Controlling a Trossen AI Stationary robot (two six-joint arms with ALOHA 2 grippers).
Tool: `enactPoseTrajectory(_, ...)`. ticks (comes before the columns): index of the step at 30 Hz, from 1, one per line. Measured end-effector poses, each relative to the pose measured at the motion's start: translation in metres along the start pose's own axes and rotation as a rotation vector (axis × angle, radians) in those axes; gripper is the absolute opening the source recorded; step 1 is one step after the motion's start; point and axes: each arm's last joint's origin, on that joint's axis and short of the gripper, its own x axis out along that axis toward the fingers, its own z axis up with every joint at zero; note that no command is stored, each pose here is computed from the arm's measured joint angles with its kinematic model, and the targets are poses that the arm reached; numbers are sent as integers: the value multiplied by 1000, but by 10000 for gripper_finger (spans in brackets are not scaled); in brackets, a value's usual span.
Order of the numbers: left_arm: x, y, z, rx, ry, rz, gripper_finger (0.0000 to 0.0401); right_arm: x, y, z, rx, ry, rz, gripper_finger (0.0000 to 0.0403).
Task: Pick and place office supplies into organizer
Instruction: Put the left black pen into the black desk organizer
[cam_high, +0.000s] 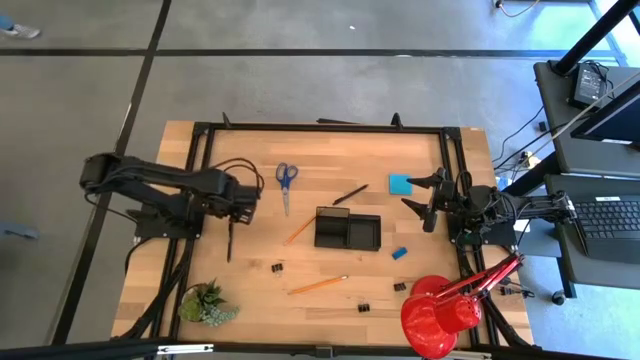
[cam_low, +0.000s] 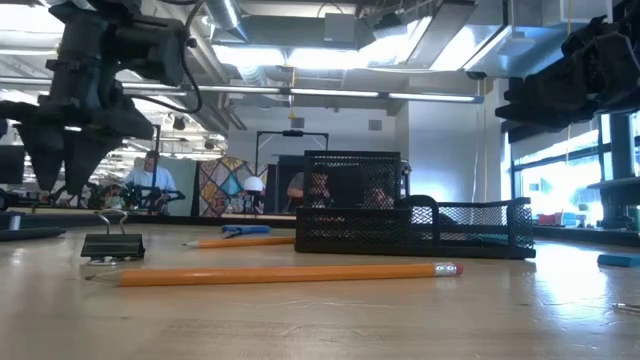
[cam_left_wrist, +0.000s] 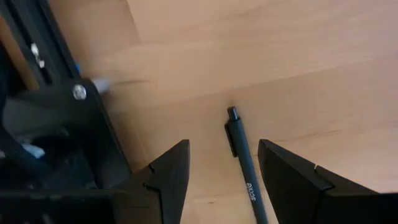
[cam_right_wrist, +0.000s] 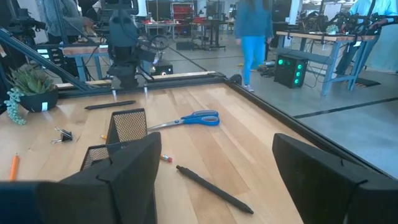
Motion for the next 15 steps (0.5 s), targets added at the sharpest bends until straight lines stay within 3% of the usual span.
enactPoseTrajectory(8, 10, -10, -11, -65, -8, 61, 184, 0, 0, 0, 26, 1, 1, 310)
enactPoseTrajectory(15, 21, -24, -16, -54, -9, 58, 184, 0, 0, 0, 26, 0, 0, 310)
